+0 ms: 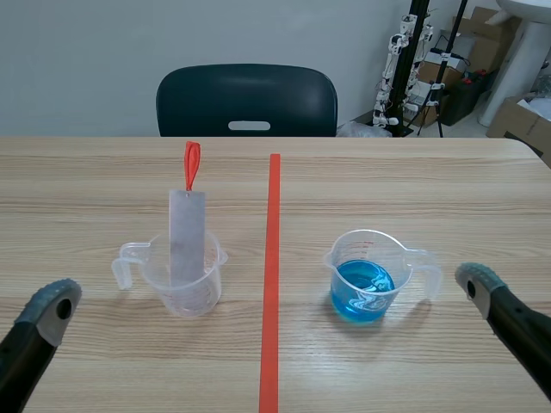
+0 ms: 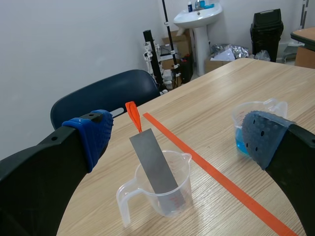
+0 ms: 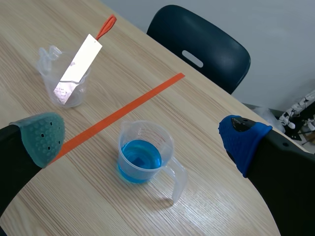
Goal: Do the redox reaction experiment. return to the home posture
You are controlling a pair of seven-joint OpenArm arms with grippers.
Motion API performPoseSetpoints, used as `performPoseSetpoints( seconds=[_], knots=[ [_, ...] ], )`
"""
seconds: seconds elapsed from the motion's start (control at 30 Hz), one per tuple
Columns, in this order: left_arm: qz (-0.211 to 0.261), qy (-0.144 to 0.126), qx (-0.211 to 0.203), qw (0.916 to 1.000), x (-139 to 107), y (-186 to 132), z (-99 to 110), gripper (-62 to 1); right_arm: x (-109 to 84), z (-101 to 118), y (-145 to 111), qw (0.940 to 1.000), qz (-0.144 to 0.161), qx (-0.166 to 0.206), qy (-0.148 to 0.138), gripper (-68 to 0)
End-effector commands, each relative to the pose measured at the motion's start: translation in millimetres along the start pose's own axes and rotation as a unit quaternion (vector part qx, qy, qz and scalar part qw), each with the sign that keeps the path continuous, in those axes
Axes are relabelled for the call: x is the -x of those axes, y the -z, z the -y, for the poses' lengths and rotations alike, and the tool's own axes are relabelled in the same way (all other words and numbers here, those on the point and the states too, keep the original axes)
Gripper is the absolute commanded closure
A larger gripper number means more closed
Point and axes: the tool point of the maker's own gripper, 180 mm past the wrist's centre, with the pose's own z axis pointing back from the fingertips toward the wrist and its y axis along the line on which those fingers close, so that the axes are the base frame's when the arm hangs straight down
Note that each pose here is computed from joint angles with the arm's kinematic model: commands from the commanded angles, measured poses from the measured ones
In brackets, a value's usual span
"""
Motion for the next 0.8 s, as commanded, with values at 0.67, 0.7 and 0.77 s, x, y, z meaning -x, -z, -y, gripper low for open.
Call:
performPoseSetpoints(
  seconds=[0.67, 0.7, 0.77],
  knots=[
    [0.018, -0.001, -0.005, 0.9998, -9.8, 2.9, -1.6, -55.1, -16.8, 4.7, 14.9, 0.9975, 0.031, -0.013, -0.063, -67.9],
    [0.018, -0.001, -0.005, 0.9998, -9.8, 2.9, -1.6, -55.1, -16.6, 3.3, 15.3, 0.9975, 0.031, -0.016, -0.062, -67.9],
    [0.018, -0.001, -0.005, 0.9998, -9.8, 2.9, -1.6, -55.1, -16.1, 0.4, 16.2, 0.9974, 0.030, -0.023, -0.061, -67.9]
  ],
)
